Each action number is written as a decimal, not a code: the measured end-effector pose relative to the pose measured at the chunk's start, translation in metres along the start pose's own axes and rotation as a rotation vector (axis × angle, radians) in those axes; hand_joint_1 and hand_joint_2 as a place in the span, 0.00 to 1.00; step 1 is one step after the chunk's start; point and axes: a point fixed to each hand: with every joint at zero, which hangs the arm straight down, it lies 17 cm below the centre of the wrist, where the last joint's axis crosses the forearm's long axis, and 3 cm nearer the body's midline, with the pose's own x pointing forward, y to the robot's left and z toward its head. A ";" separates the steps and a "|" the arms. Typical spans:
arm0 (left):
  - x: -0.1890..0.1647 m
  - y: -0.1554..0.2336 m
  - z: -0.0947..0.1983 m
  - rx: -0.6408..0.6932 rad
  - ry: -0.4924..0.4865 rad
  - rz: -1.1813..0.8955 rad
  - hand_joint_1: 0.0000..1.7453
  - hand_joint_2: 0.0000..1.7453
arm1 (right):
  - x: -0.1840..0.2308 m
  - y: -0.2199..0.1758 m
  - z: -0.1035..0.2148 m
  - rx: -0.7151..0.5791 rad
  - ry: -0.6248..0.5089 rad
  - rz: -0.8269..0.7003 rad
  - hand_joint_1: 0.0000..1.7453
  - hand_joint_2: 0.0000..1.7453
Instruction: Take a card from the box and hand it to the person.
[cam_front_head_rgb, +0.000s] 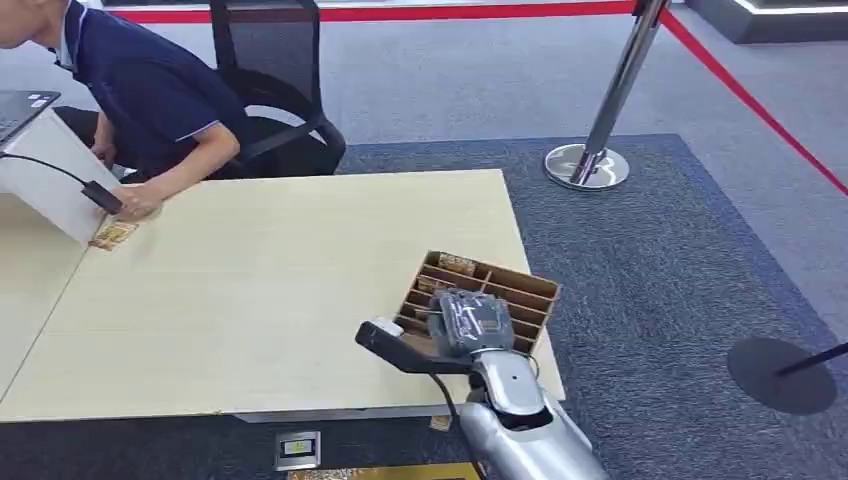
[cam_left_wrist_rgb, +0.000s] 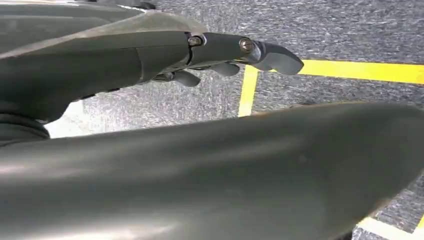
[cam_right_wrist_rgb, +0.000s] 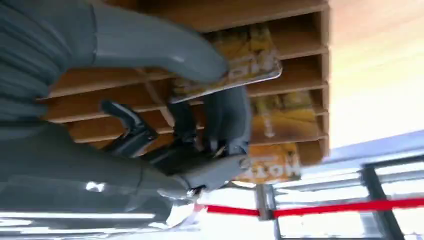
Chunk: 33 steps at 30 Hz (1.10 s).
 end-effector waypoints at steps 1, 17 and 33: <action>0.000 0.000 0.000 0.000 0.000 0.000 0.00 0.00 | 0.000 0.000 0.000 -0.001 0.000 0.000 1.00 1.00; -0.001 0.000 0.000 0.000 -0.013 0.001 0.00 0.00 | 0.021 -0.071 0.007 -0.168 -0.079 0.003 1.00 1.00; 0.011 -0.005 0.000 -0.010 -0.015 -0.022 0.00 0.00 | 0.086 -0.208 -0.040 -0.392 -0.304 -0.020 1.00 1.00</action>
